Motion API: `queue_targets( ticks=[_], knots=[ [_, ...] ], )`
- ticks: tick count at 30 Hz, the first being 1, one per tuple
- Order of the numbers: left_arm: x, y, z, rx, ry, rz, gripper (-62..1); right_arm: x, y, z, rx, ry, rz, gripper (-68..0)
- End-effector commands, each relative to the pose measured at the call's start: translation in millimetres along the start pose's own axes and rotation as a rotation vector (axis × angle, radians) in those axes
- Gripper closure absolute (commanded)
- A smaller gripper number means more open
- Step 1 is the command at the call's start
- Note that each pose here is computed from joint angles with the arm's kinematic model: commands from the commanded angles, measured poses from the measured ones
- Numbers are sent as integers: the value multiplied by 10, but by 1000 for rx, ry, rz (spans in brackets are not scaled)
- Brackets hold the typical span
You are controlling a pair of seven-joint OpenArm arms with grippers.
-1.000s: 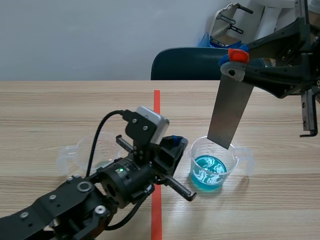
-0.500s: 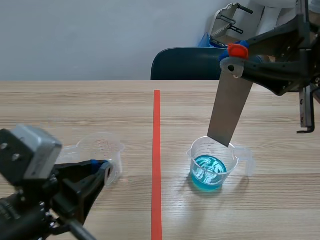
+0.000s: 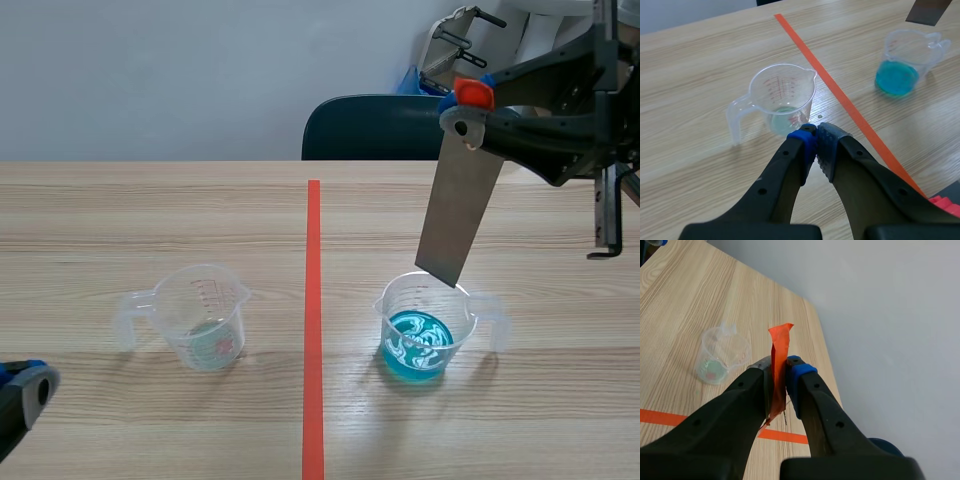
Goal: Do the redox reaction experiment
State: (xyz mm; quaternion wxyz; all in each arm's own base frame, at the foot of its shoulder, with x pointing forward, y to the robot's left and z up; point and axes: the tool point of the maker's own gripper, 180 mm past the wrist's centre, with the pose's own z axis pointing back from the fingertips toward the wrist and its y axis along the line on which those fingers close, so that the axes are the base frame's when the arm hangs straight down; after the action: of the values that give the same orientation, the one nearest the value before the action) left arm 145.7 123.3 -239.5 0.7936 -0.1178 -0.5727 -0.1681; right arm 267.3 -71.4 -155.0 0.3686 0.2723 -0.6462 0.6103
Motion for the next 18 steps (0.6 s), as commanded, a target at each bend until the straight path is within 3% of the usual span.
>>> queue_targets(
  ticks=[1,8,13,18],
  knots=[
    [90,34,-1,29,-36,15,-27,108,-99,10,-15,-25,19,-8],
    [130,170,48,87,-40,0,-51,80,-127,10,-31,-10,10,-8],
    [174,193,52,99,-65,7,-189,83,-130,10,-32,-12,9,-8],
    [186,250,60,130,-74,31,-456,84,-130,10,-32,-12,9,-8]
  ],
)
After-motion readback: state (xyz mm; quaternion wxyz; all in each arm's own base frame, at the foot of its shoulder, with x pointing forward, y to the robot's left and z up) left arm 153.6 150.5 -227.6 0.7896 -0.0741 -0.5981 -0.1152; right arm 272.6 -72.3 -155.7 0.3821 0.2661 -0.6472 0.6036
